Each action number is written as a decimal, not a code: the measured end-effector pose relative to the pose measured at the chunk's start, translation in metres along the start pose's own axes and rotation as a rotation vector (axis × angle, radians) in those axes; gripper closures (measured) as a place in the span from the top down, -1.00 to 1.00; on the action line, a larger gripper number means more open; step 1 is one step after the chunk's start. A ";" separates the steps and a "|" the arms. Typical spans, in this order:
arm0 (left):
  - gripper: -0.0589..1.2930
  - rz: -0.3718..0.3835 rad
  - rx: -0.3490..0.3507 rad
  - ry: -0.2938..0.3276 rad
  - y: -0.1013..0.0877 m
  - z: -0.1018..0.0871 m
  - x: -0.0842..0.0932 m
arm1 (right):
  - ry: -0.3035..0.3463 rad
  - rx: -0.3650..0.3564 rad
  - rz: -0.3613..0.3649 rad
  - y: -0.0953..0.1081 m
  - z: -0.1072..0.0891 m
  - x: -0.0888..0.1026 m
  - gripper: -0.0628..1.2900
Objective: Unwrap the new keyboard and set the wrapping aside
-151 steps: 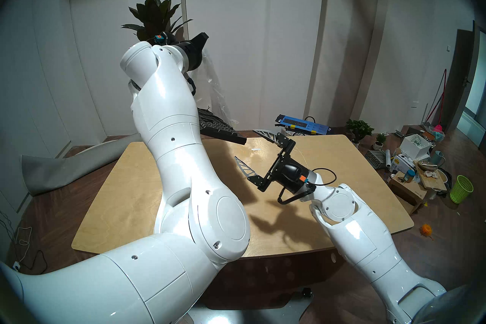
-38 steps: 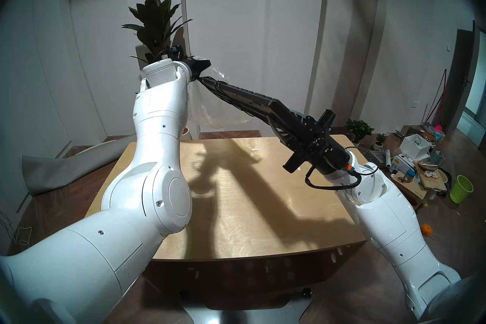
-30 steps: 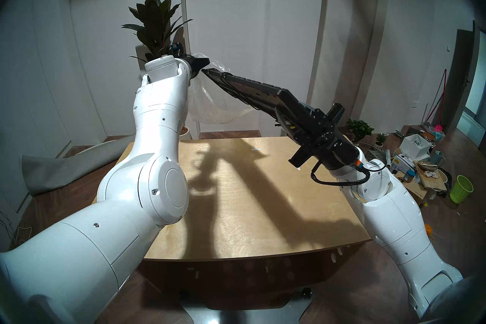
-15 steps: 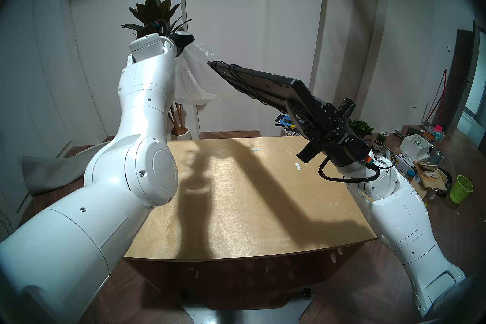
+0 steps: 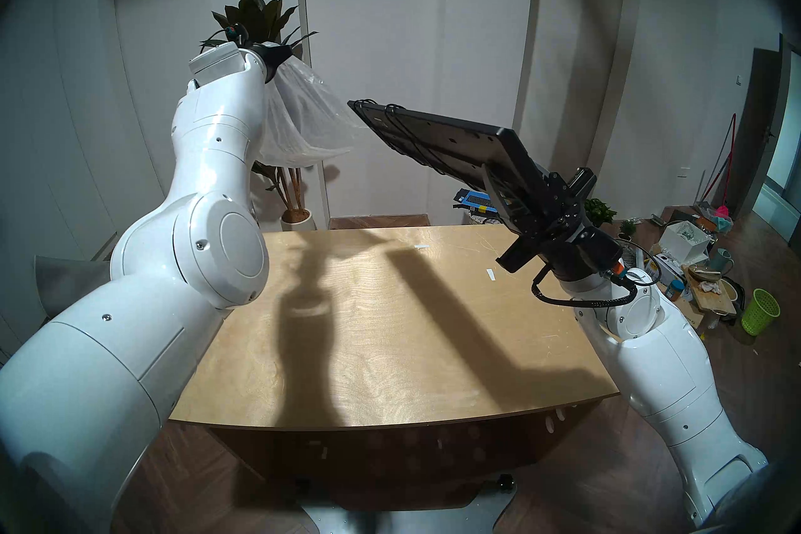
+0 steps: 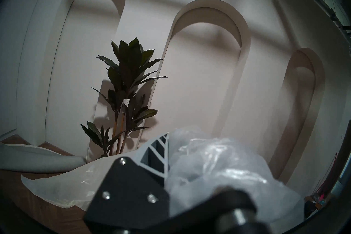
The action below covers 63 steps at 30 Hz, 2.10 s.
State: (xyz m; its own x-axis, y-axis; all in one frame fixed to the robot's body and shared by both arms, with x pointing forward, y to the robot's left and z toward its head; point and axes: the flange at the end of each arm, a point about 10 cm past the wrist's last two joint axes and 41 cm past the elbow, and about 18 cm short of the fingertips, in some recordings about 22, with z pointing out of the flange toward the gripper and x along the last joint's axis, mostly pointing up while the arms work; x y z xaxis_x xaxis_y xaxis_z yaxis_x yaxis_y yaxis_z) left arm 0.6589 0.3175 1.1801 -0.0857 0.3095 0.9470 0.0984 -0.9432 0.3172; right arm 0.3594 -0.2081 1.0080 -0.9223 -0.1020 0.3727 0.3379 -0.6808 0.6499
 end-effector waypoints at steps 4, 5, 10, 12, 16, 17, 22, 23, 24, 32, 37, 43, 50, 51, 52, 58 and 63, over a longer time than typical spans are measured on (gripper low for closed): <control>-0.95 -0.050 0.018 0.024 -0.017 -0.001 0.013 | -0.034 -0.026 -0.038 0.018 -0.014 0.003 -0.39; -0.95 -0.063 0.020 0.034 -0.021 -0.001 0.017 | -0.044 -0.032 -0.047 0.023 -0.017 0.003 -0.39; -0.95 -0.152 0.024 0.134 -0.046 -0.011 0.053 | -0.112 -0.070 -0.100 0.048 -0.042 0.006 -0.39; -0.95 -0.186 0.024 0.186 -0.057 -0.017 0.068 | -0.145 -0.085 -0.118 0.057 -0.053 0.007 -0.39; -0.95 -0.247 0.030 0.277 -0.080 -0.031 0.092 | -0.221 -0.108 -0.130 0.065 -0.077 0.005 -0.39; -0.95 -0.263 0.033 0.300 -0.087 -0.035 0.097 | -0.246 -0.114 -0.129 0.067 -0.084 0.004 -0.39; -0.95 -0.323 0.039 0.376 -0.114 -0.052 0.107 | -0.365 -0.134 -0.112 0.067 -0.119 -0.002 -0.39; -0.95 -0.334 0.039 0.388 -0.119 -0.055 0.107 | -0.389 -0.136 -0.107 0.066 -0.126 -0.003 -0.39; -0.95 -0.347 0.037 0.403 -0.123 -0.060 0.107 | -0.418 -0.138 -0.101 0.065 -0.134 -0.004 -0.39; -0.95 -0.398 -0.016 0.468 -0.128 -0.077 0.104 | -0.563 -0.126 -0.088 0.065 -0.174 -0.005 -0.39; -0.95 -0.418 -0.066 0.487 -0.122 -0.085 0.098 | -0.622 -0.105 -0.102 0.072 -0.188 -0.003 -0.39; -0.95 -0.443 -0.148 0.497 -0.108 -0.097 0.087 | -0.699 -0.064 -0.109 0.076 -0.205 -0.001 -0.39; -0.95 -0.460 -0.212 0.509 -0.100 -0.113 0.077 | -0.776 -0.017 -0.098 0.073 -0.222 -0.002 -0.39; -0.95 -0.463 -0.220 0.510 -0.100 -0.115 0.075 | -0.786 -0.010 -0.096 0.072 -0.224 -0.002 -0.39; -0.95 -0.466 -0.229 0.511 -0.099 -0.118 0.072 | -0.799 0.001 -0.094 0.071 -0.227 -0.002 -0.39; -0.95 -0.484 -0.274 0.508 -0.097 -0.133 0.057 | -0.859 0.052 -0.095 0.073 -0.241 -0.001 -0.40; -0.95 -0.499 -0.317 0.504 -0.096 -0.148 0.044 | -0.921 0.111 -0.086 0.072 -0.257 -0.001 -0.37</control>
State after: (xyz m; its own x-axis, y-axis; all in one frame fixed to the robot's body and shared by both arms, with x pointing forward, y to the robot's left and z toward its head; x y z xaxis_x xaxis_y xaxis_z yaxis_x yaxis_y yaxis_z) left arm 0.4989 0.4036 1.1843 -0.4931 0.6864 0.5344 -0.3525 -0.7193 0.5986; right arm 0.3368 -0.4434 0.8844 -0.4488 0.5940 0.6676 0.3351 -0.5807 0.7420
